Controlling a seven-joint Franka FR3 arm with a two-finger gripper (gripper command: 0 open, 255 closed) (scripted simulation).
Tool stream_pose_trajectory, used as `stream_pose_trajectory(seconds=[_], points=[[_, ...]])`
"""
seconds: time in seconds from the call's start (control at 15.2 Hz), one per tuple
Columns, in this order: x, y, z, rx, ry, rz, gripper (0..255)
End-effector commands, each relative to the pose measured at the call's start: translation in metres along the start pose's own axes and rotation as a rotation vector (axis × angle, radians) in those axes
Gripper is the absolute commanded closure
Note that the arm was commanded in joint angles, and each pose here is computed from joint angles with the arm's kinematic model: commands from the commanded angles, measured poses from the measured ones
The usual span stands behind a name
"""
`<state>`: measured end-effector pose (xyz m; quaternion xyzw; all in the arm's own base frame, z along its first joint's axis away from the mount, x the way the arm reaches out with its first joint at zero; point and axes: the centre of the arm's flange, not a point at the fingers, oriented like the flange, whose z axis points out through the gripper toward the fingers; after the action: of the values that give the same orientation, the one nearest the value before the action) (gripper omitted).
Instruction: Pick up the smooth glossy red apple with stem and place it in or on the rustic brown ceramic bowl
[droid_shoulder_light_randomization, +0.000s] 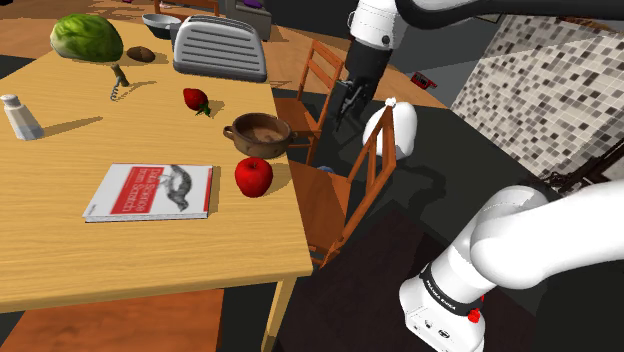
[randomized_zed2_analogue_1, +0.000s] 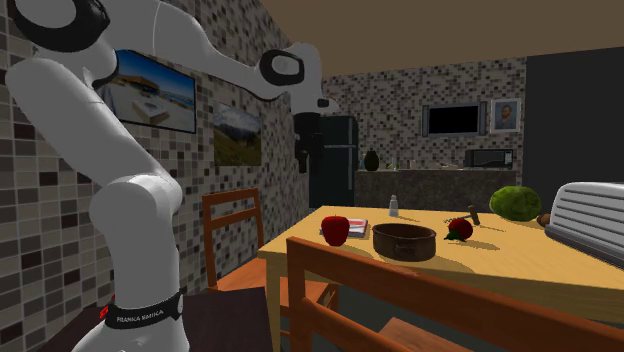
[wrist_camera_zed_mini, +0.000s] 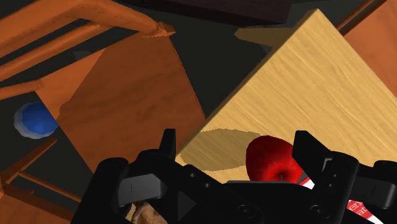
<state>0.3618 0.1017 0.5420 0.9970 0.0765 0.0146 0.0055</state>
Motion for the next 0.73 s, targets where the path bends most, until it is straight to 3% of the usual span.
stream_pose_trajectory(seconds=[0.0, 0.66], points=[[0.019, -0.018, 0.013, -0.005, 0.007, -0.003, 0], [0.106, -0.094, 0.076, -0.033, 0.033, -0.018, 0]])
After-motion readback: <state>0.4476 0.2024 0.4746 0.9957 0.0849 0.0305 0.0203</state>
